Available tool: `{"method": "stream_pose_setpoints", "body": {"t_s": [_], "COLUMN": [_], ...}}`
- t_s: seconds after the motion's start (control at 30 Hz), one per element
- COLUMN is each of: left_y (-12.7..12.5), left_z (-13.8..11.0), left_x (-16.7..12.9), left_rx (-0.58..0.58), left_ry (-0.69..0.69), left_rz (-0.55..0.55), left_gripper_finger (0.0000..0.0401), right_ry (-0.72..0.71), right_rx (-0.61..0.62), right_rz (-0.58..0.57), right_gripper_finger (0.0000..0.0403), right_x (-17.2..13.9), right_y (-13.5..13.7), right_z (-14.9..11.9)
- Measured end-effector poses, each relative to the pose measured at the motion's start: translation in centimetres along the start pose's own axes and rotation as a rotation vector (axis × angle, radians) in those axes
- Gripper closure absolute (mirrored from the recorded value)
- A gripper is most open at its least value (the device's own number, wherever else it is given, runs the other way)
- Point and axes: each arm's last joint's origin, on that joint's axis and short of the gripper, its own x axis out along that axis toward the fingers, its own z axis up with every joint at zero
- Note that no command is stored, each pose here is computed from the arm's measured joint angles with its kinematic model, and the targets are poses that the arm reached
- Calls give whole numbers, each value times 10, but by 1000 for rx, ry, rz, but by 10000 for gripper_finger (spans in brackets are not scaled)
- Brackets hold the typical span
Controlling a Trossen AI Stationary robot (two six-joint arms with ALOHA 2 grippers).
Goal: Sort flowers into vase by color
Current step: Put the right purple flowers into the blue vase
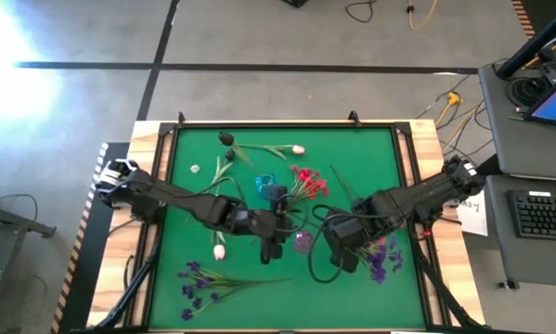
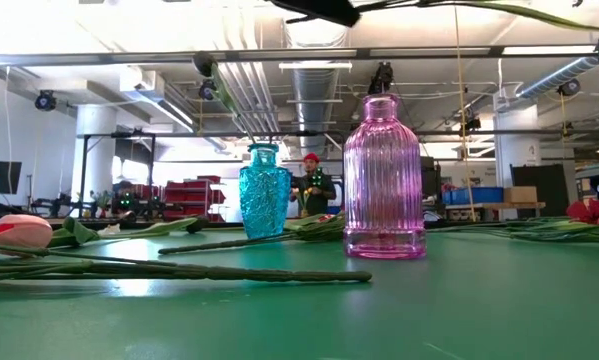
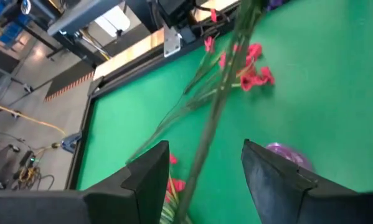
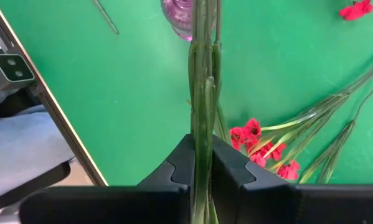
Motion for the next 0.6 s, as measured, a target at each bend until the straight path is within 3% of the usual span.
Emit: {"method": "stream_pose_setpoints", "body": {"t_s": [0.2, 0.3, 0.47, 0.6], "left_y": [-2, -1, -1, -2], "left_z": [3, 7, 7, 5], "left_x": [15, 15, 14, 13], "left_rx": [39, 38, 32, 25], "left_ry": [50, 49, 53, 67], "left_rz": [-6, -5, -8, -16], "left_gripper_finger": [235, 278, 386, 398], "right_ry": [2, 2, -3, -7], "right_rx": [-1, -6, -20, -34], "right_rz": [1, 1, -3, -5], "right_gripper_finger": [376, 376, 372, 347], "right_x": [0, 0, 0, 0], "right_y": [0, 0, 0, 0], "right_z": [0, 0, 0, 0]}}
